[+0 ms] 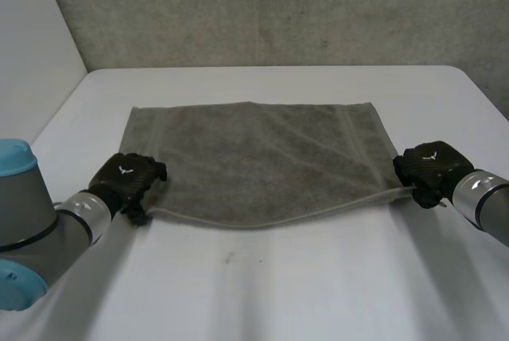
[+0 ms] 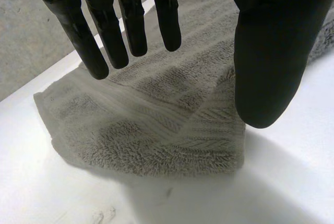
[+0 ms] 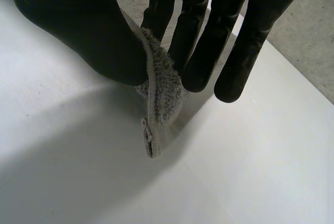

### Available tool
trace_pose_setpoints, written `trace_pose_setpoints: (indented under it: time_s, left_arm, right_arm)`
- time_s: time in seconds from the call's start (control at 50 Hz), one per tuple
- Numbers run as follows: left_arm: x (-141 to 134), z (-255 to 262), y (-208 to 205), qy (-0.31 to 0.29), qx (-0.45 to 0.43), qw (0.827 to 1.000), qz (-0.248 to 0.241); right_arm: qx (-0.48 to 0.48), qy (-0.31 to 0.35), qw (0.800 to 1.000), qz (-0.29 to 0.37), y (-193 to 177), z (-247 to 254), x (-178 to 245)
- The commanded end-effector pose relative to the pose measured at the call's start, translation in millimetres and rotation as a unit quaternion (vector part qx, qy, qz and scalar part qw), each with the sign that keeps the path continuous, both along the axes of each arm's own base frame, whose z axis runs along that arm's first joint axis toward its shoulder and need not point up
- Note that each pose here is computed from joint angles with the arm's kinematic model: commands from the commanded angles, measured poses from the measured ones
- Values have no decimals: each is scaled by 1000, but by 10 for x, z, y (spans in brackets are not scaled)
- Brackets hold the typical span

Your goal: Fold the towel.

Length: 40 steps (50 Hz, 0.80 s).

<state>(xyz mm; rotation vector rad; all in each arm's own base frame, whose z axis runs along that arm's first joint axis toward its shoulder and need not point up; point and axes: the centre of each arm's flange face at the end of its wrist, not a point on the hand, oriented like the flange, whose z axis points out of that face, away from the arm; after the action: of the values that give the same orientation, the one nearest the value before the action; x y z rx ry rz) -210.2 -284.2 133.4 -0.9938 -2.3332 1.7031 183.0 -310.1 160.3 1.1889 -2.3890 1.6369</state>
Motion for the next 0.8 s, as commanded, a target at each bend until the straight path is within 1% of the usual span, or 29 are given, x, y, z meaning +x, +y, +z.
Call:
trace_pose_setpoints:
  time_s: [0.02, 0.06, 0.1, 0.12, 0.16, 0.28, 0.32, 0.38, 0.42, 0.44, 0.46, 0.48, 0.5, 0.52, 0.54, 0.56, 0.58, 0.6, 0.62, 0.64, 0.66, 0.68, 0.72, 0.74, 0.76, 0.8]
  left_arm:
    - [-3, -84, -89, -2, -1, 1000, 2]
    - [-5, -121, -115, -4, -1, 1000, 3]
    - [31, -187, -182, -13, -1, 1000, 20]
    - [31, -187, -182, -13, -1, 1000, 20]
    - [93, -197, -235, -23, -3, 999, 45]
    - [112, -125, -246, -26, -16, 998, 57]
    - [114, 134, -243, -17, -56, 997, 59]
    - [117, 268, -225, -12, -76, 995, 59]
    - [120, 533, -172, -3, -114, 992, 60]
    - [120, 534, -172, -3, -114, 992, 60]
    - [121, 714, -142, 6, -139, 989, 59]
    - [127, 887, -106, 10, -163, 985, 59]
    - [127, 889, -106, 10, -163, 985, 59]
    - [131, 1078, -71, 16, -191, 980, 58]
    - [132, 1080, -71, 16, -191, 980, 58]
    - [136, 1251, -29, 21, -215, 975, 57]
    - [142, 1429, 27, 25, -238, 969, 56]
    - [142, 1430, 28, 25, -238, 969, 56]
    - [156, 1591, 91, 26, -256, 965, 55]
    - [176, 1739, 157, 24, -267, 962, 57]
    - [176, 1741, 158, 24, -267, 962, 57]
    - [187, 1862, 217, 19, -272, 961, 55]
    - [194, 1928, 265, 10, -267, 962, 51]
    - [198, 1946, 286, -3, -255, 966, 46]
    - [198, 1946, 287, -3, -255, 966, 46]
    - [215, 1899, 315, -39, -218, 975, 33]
  right_arm:
    - [-1, 0, 1000, -2, -4, -1, -13]
    - [-2, 0, 1000, -3, -10, 0, -18]
    - [-4, 0, 1000, -4, -17, 1, -23]
    - [-5, 0, 1000, -4, -19, 7, -24]
    - [-6, 0, 1000, -4, -21, 7, -24]
    - [-8, 1, 1000, -4, -14, 16, -13]
    - [-11, 1, 1000, -5, -22, 36, -15]
    - [-19, 3, 1000, -8, -46, 103, -15]
    - [-25, 2, 1000, -11, -73, 140, -25]
    - [-34, 2, 999, -11, -90, 204, -25]
    - [-34, 2, 999, -11, -90, 205, -25]
    - [-47, 1, 999, -11, -85, 334, -21]
    - [-66, -2, 998, -10, -57, 531, -21]
    - [-66, -2, 998, -10, -57, 533, -21]
    - [-86, -4, 996, -9, -18, 748, -21]
    - [-104, -5, 995, -7, 20, 957, -24]
    - [-104, -5, 995, -7, 20, 959, -24]
    - [-114, -6, 993, -7, 64, 1132, -27]
    - [-125, -6, 992, -6, 112, 1329, -29]
    - [-125, -6, 992, -6, 113, 1331, -29]
    - [-129, -4, 992, -5, 163, 1487, -31]
    - [-129, -4, 992, -5, 163, 1488, -31]
    - [-121, -2, 993, 1, 269, 1726, -33]
    - [-121, -2, 993, 1, 270, 1727, -33]
    - [-113, 4, 994, 3, 312, 1803, -43]
    - [-103, 15, 995, 7, 356, 1844, -48]
